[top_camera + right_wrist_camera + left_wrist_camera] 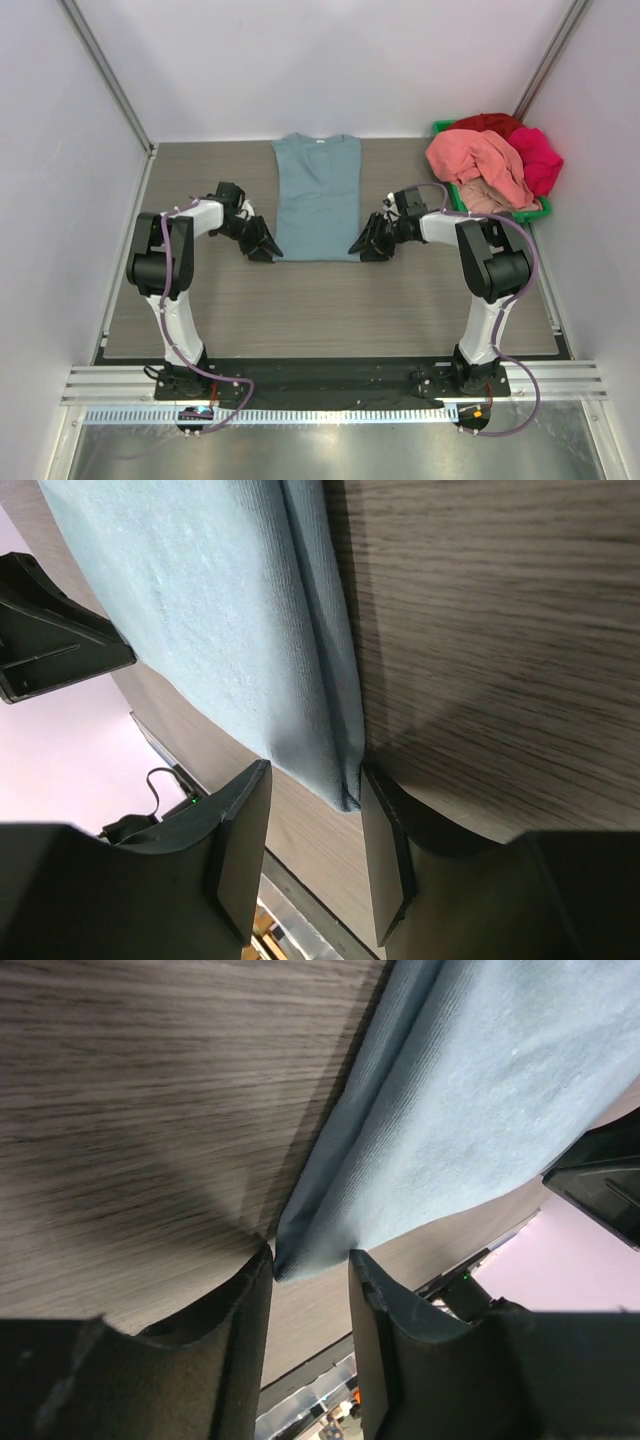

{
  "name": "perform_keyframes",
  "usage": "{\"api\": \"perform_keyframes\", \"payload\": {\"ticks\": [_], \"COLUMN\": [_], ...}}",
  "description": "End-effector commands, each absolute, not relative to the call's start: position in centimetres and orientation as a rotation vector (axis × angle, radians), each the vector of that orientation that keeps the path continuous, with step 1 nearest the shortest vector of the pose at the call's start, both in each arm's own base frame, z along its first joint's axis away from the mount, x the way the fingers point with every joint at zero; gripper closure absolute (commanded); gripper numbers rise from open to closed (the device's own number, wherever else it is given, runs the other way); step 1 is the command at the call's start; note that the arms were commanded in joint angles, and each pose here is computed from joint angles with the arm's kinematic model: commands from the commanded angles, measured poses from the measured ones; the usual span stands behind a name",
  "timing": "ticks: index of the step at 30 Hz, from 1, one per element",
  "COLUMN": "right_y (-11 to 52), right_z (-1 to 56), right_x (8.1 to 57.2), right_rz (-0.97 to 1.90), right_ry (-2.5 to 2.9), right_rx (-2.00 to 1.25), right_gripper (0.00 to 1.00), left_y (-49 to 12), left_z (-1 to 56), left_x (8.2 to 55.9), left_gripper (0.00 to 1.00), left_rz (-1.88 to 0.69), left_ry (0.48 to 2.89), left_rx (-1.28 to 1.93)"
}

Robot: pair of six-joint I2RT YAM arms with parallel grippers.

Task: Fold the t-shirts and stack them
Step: Fold the tshirt

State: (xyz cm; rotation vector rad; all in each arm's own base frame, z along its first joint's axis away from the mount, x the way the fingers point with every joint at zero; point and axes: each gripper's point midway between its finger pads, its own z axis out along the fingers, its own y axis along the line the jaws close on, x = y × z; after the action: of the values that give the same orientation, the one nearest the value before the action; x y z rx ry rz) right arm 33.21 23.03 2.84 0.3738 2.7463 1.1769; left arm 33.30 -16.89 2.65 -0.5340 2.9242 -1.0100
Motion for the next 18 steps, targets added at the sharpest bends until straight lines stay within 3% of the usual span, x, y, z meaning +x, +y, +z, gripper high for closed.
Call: {"api": "perform_keyframes", "payload": {"ticks": [1, 4, 10, 12, 13, 16, 18], "right_y": [22.7, 22.8, 22.7, 22.7, 22.6, 22.6, 22.6], "right_z": [1.3, 1.3, 0.9, 0.7, 0.8, 0.9, 1.6], "right_x": [32.1, 31.8, 31.2, 30.9, 31.0, 31.2, 31.7], "right_rz": [1.122, 1.122, 1.115, 1.114, 1.117, 1.112, 1.123], "right_ry": [2.800, 2.807, 2.825, 2.831, 2.823, 2.810, 2.786], "right_rx": [0.409, 0.408, 0.435, 0.443, 0.442, 0.434, 0.411], "right_gripper": [0.53, 0.54, 0.64, 0.70, 0.78, 0.93, 0.96], "left_y": [-17.4, -17.6, -17.9, -17.8, -17.6, -17.6, -17.6], "left_z": [1.9, 1.9, 1.7, 1.7, 1.5, 1.8, 2.6], "left_x": [32.7, 32.7, 32.5, 32.5, 32.5, 32.4, 32.6], "left_gripper": [0.64, 0.68, 0.87, 0.97, 1.00, 1.00, 1.00], "left_rz": [-1.025, -1.031, -1.032, -1.022, -1.003, -1.004, -1.008], "left_ry": [2.951, 2.949, 2.956, 2.959, 2.962, 2.957, 2.937], "left_rx": [-0.532, -0.526, -0.521, -0.522, -0.525, -0.518, -0.495]}}
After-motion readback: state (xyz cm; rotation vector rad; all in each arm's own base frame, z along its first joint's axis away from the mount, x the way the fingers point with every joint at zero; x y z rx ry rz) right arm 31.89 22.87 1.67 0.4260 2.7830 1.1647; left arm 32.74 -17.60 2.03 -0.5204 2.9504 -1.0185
